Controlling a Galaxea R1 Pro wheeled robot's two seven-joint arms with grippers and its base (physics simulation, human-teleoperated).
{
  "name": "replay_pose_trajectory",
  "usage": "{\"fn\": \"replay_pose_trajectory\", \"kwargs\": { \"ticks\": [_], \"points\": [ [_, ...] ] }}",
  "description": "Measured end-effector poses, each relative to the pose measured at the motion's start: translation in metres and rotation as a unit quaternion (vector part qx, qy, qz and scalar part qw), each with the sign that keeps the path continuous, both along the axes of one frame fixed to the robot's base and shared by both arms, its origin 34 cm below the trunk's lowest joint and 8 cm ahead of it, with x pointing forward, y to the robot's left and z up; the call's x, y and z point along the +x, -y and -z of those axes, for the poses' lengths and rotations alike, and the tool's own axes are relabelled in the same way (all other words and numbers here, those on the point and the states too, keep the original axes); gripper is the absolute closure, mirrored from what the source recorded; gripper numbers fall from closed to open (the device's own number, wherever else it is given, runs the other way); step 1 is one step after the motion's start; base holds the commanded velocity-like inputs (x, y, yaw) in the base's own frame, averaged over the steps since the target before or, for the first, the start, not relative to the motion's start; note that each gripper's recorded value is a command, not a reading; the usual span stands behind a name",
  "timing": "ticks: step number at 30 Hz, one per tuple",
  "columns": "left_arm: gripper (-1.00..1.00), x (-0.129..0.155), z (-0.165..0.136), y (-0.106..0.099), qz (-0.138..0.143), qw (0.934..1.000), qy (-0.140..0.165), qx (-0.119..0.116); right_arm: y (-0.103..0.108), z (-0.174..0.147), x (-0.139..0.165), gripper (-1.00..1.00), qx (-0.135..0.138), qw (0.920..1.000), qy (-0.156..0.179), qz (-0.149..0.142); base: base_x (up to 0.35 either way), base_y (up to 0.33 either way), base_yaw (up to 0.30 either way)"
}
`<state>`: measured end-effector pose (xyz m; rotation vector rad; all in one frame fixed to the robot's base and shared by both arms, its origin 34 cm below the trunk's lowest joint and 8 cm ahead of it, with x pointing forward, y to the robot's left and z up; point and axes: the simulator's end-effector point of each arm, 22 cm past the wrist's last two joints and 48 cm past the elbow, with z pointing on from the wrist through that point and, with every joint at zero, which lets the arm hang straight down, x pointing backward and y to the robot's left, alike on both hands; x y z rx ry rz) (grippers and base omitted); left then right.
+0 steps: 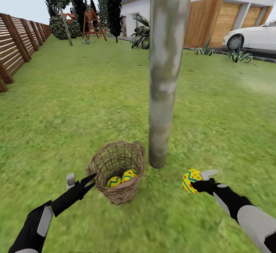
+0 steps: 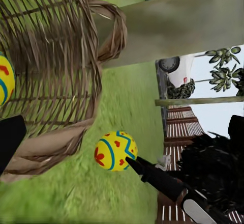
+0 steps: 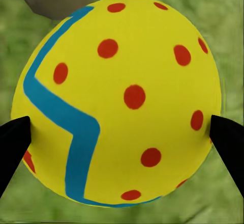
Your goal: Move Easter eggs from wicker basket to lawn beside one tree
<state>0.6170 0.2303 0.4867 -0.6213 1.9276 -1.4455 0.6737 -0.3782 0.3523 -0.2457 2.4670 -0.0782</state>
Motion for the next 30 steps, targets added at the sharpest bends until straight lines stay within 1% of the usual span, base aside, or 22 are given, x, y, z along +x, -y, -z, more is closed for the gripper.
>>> {"fn": "replay_pose_trajectory", "kwargs": {
  "ticks": [4,7,15,18,19,21,22,24,27,30],
  "points": [
    [-1.0,-0.001,0.001,0.0,0.0,1.0,-0.001,-0.001,-0.011,0.005,-0.002,1.0,-0.01,0.9999,0.0,0.002,0.0,-0.046,0.278],
    [-1.0,-0.001,0.001,0.0,0.0,1.0,-0.002,-0.001,-0.011,0.007,-0.003,1.0,-0.015,0.9999,0.0,0.006,0.0,-0.005,0.288],
    [-1.0,-0.001,0.001,0.001,0.0,1.0,-0.002,-0.002,-0.013,0.007,-0.003,1.0,-0.015,0.9999,0.0,0.006,0.014,-0.009,0.282],
    [-1.0,-0.001,0.001,0.002,0.001,1.0,-0.003,-0.003,-0.012,0.006,-0.002,1.0,-0.015,0.9999,0.005,0.005,0.196,-0.17,0.055],
    [-1.0,-0.001,0.001,0.003,0.001,1.0,-0.003,-0.004,-0.013,0.004,0.0,1.0,-0.015,0.9998,0.012,0.004,0.185,-0.167,0.01],
    [-1.0,-0.001,0.001,0.005,0.002,1.0,-0.003,-0.005,-0.011,0.009,-0.003,1.0,-0.026,0.9995,0.014,0.015,0.067,-0.06,0.004],
    [-1.0,-0.001,0.002,0.005,0.002,1.0,-0.003,-0.004,-0.006,0.011,-0.005,1.0,-0.045,0.9983,0.018,0.033,0.02,-0.018,0.001],
    [-1.0,-0.001,0.002,0.006,0.002,1.0,-0.003,-0.005,0.002,0.008,-0.003,1.0,-0.065,0.9961,0.031,0.051,0.007,-0.006,0.0],
    [-1.0,-0.003,0.008,0.007,0.003,1.0,-0.003,-0.005,0.005,0.013,-0.004,1.0,-0.073,0.995,0.038,0.057,0.001,-0.001,0.0],
    [-1.0,-0.004,0.015,0.011,0.004,1.0,-0.003,-0.008,0.0,0.019,-0.004,1.0,-0.072,0.9952,0.039,0.055,0.0,0.0,0.0]
  ]
}}
